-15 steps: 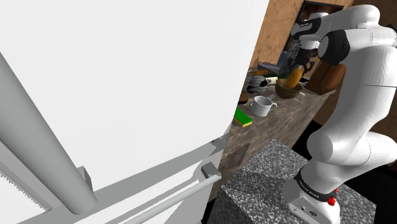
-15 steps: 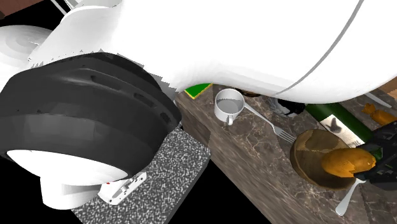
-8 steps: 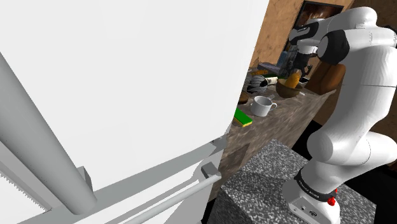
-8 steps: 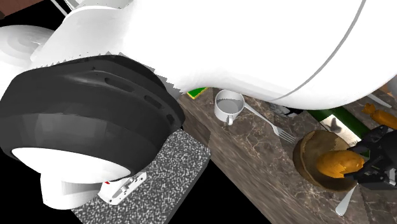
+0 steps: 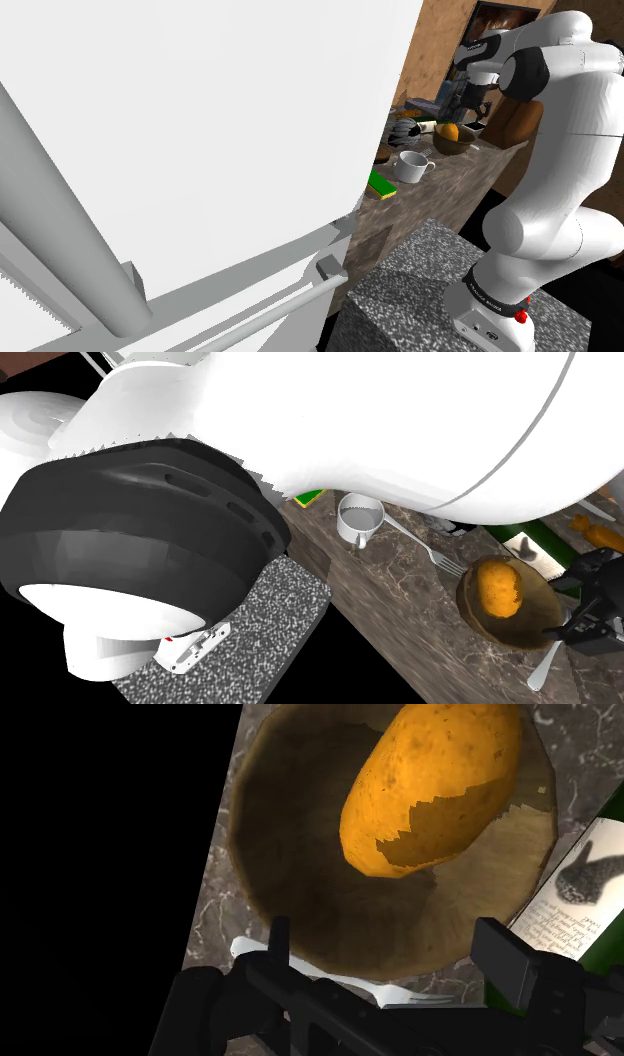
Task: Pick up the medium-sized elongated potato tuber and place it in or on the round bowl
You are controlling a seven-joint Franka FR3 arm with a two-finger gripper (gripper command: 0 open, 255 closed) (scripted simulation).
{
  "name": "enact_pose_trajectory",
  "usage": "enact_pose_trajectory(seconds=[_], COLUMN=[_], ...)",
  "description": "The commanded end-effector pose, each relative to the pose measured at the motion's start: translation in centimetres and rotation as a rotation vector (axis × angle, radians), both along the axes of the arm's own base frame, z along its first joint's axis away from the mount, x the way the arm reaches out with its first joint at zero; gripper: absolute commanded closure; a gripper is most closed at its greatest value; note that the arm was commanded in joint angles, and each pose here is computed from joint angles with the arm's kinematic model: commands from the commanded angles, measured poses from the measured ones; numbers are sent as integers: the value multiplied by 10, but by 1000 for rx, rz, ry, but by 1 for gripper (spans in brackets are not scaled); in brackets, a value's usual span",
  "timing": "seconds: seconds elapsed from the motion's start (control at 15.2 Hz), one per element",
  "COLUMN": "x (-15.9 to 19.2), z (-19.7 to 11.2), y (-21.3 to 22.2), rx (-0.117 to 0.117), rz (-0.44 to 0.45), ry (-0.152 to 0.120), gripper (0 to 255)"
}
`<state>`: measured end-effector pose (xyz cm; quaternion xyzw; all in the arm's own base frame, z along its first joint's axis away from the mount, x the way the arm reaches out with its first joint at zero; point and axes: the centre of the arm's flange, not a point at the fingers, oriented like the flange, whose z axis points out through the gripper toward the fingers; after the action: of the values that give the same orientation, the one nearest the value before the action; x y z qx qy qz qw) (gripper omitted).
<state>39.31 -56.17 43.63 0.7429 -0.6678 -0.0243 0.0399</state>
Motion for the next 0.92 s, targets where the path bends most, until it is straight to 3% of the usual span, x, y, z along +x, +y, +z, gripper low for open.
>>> enact_pose_trajectory(seconds=[0.0,0.13,0.4,0.86], x=[0,0,4,4], z=[0,0,50,50], y=[0,0,1,1], rx=[0,0,0,0], rz=[0,0,0,0], ry=[0,0,0,0], gripper=[0,0,0,0])
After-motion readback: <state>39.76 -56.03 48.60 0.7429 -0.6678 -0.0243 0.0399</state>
